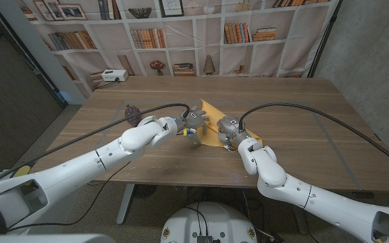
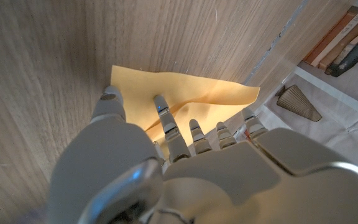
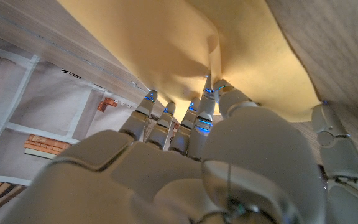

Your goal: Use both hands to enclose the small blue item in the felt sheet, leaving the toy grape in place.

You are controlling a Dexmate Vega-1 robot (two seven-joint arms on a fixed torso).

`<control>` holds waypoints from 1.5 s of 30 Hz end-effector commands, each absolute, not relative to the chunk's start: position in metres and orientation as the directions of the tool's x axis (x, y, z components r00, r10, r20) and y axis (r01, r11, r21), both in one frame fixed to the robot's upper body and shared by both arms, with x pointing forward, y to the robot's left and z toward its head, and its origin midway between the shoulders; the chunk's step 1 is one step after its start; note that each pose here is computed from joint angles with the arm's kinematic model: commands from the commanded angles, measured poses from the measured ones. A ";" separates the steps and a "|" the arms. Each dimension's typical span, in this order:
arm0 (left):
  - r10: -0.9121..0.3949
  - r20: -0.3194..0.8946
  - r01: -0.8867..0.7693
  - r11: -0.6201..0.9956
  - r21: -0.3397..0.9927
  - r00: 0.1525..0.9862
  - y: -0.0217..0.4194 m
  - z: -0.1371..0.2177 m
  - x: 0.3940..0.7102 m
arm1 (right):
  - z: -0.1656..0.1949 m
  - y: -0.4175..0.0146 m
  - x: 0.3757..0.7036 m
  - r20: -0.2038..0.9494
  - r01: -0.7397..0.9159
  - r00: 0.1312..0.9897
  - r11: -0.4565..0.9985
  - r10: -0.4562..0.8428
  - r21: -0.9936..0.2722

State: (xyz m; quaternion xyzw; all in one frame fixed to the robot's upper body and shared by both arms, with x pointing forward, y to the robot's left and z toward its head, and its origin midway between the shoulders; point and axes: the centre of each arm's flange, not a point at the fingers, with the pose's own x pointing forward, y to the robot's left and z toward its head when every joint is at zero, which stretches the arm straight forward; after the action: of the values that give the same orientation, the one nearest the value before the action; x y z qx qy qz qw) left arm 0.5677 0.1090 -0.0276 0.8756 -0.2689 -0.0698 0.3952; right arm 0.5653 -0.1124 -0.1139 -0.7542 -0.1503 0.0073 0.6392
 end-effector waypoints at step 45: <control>-0.573 0.644 -0.794 -0.021 0.607 0.507 0.141 -0.031 0.584 | -0.110 -0.115 0.569 0.144 0.178 0.959 -0.124 0.244 -0.976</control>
State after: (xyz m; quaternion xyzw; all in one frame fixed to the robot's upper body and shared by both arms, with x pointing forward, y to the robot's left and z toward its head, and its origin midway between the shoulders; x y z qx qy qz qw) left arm 0.5824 0.1350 -0.0394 0.7498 -0.4509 0.0699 0.4791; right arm 0.5673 -0.1125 -0.1090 -0.7488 -0.1511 0.0131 0.6452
